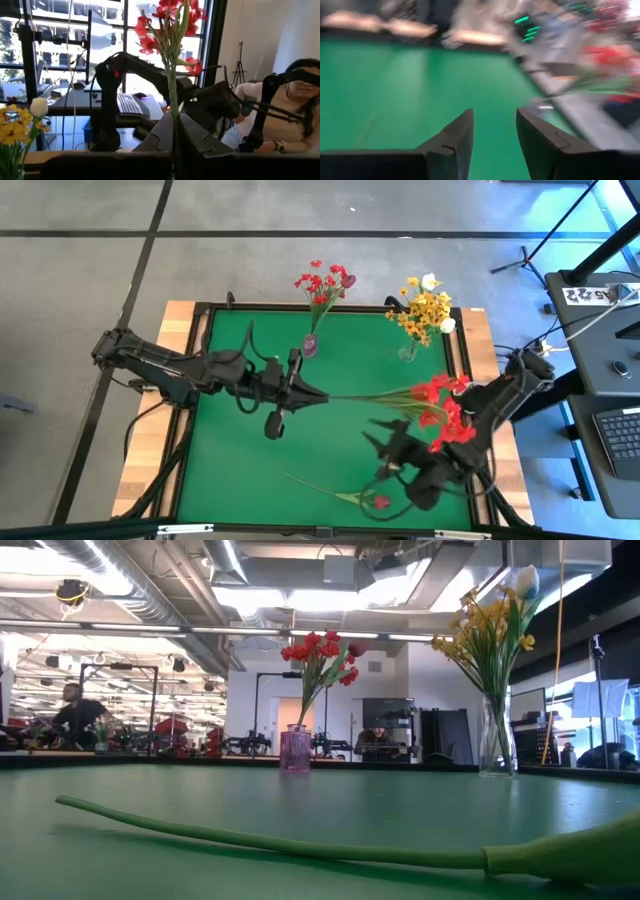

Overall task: Sort flowers into vase by color
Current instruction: Put the red flowers into the pink transparent vase

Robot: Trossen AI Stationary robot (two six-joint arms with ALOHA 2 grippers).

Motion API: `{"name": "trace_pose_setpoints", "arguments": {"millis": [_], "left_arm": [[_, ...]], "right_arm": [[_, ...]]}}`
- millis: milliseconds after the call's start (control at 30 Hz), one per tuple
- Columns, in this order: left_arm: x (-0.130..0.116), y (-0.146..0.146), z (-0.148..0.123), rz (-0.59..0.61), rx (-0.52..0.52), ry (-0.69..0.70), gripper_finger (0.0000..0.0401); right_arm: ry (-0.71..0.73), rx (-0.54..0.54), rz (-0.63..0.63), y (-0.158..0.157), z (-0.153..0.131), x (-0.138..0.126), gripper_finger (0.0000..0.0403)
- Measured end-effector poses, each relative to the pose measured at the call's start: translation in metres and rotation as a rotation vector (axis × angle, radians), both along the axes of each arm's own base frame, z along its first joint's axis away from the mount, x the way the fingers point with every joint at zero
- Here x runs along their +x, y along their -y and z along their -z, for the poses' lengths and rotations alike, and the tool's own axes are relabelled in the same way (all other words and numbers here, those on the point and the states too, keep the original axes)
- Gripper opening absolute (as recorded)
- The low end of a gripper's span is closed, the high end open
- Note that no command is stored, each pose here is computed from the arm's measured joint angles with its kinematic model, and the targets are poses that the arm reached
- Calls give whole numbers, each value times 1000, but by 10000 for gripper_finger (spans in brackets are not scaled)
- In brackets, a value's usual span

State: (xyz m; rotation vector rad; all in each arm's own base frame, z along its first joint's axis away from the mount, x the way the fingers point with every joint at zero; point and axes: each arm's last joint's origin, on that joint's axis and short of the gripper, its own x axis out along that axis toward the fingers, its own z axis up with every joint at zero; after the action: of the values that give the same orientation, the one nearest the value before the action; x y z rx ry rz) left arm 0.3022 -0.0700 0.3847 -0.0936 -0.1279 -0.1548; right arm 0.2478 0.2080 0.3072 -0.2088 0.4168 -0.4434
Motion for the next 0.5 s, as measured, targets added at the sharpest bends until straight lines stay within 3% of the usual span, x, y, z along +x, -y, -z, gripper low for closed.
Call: {"name": "trace_pose_setpoints", "arguments": {"millis": [200, 367, 500], "left_arm": [[0, -1, -1, -3, 1, 11, 3], [0, -1, -1, -2, 1, 12, 3], [0, -1, -1, -1, 3, 6, 3]], "right_arm": [[-1, 23, -291, 4, 17, 33, 147], [134, 9, -293, 22, 32, 36, 147], [324, -16, -311, 37, 43, 28, 147]]}}
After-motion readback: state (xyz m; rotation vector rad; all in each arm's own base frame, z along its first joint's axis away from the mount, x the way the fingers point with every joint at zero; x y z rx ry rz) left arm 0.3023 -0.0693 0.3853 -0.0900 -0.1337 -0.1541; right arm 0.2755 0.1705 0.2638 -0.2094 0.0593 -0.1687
